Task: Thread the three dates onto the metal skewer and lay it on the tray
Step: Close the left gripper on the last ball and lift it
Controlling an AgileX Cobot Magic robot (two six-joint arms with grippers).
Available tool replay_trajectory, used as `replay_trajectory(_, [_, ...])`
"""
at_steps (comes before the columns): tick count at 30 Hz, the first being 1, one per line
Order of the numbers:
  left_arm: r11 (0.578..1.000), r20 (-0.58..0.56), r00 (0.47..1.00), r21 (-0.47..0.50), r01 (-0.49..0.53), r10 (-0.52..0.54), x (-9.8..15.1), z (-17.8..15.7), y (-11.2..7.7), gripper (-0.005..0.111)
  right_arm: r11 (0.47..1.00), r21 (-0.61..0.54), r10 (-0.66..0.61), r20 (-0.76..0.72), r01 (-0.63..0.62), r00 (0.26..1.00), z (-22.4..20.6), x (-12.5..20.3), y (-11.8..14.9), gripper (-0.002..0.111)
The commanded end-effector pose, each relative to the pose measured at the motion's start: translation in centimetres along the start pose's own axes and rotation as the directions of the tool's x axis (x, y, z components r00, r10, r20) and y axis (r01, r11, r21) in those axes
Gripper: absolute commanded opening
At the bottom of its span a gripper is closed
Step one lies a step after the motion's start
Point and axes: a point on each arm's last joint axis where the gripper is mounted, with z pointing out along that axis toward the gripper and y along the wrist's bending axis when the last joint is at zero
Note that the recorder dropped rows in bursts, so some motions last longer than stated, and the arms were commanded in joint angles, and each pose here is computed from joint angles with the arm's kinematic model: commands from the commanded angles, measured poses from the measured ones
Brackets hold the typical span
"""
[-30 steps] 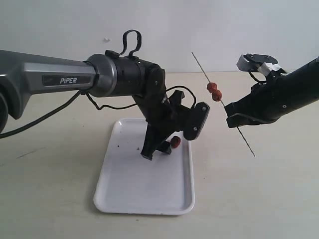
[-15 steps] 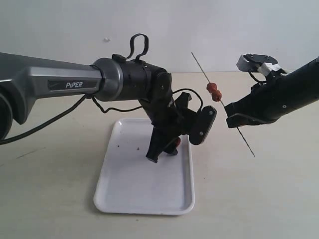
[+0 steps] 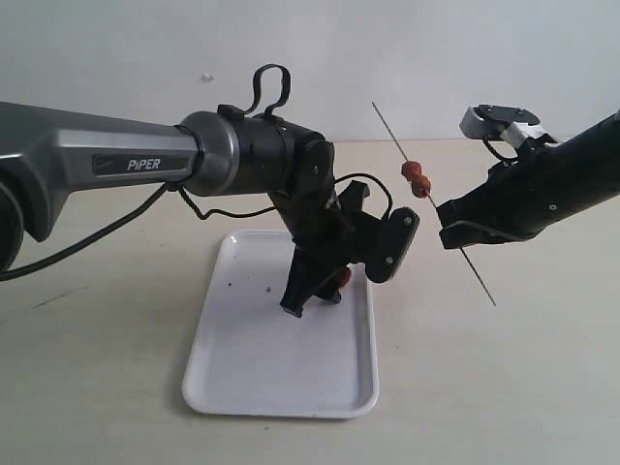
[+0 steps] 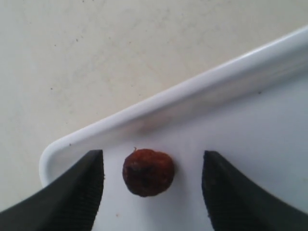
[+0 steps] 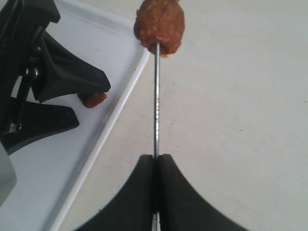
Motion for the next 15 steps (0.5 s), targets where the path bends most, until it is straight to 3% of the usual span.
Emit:
replay_trajectory(1, [0.999,-0.010,1.000,0.032,0.005,-0.005,0.00,0.26,-0.34,0.059,1.000,-0.002,0.007,-0.004,-0.007,1.000,-0.03,0.13,-0.12,0.000])
replay_trajectory(3, [0.999,-0.010,1.000,0.032,0.007,-0.007,0.00,0.26,-0.34,0.058,1.000,-0.002,0.007,-0.004,-0.007,1.000,-0.03,0.13,-0.12,0.000])
replay_trajectory(8, [0.999,-0.011,1.000,0.030,0.028,-0.028,0.00,0.26,-0.33,0.042,1.000,-0.002,0.007,-0.004,-0.007,1.000,-0.03,0.13,-0.12,0.000])
replay_trajectory(15, [0.999,-0.011,0.999,0.028,0.042,-0.042,0.00,0.26,-0.31,0.042,1.000,-0.002,0.007,-0.004,-0.007,1.000,-0.03,0.13,-0.12,0.000])
